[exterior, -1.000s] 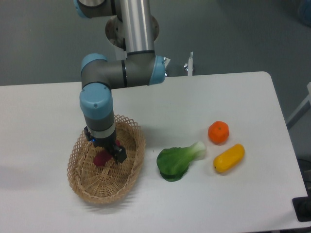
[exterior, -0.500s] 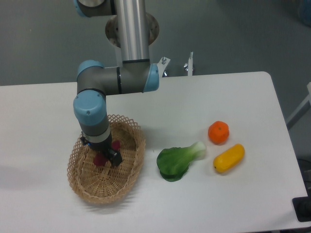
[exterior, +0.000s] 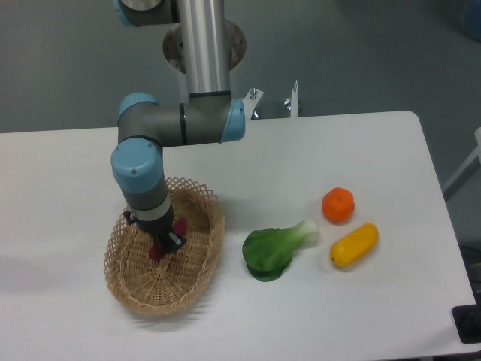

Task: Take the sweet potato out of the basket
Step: 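Lower the gripper onto the sweet potato and close on it, then lift the sweet potato out of the basket toward the bok choy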

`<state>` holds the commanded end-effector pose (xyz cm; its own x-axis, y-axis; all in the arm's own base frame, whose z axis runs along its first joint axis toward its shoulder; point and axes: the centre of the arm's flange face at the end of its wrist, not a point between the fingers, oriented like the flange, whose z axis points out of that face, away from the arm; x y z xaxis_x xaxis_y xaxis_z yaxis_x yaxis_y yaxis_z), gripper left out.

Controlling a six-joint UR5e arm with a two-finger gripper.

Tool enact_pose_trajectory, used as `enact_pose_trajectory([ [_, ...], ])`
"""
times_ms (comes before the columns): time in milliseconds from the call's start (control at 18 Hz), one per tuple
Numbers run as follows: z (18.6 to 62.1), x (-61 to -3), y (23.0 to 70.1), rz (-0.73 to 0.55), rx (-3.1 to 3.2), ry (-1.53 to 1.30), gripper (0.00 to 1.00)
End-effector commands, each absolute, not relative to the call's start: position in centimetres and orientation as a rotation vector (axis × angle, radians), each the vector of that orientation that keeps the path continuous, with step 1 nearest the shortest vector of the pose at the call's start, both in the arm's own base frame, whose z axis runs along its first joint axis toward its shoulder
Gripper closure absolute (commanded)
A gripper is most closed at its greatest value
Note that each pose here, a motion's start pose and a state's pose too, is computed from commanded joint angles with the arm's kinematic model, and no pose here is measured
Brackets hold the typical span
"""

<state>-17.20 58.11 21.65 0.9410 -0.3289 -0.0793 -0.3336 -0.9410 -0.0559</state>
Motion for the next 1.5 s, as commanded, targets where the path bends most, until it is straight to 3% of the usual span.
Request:
enact_pose_trajectory([
  [500, 25.4, -18.5, 57.8, 0.170, -2.970, 0.552, 0.89],
  [889, 32.6, -28.4, 57.4, 0.324, -2.896, 0.383, 0.89],
  [1111, 35.3, -34.5, 53.7, 0.390, -2.887, 0.351, 0.89],
  [1500, 38.0, -42.7, 46.7, 0.371, -2.917, 0.401, 0.89],
])
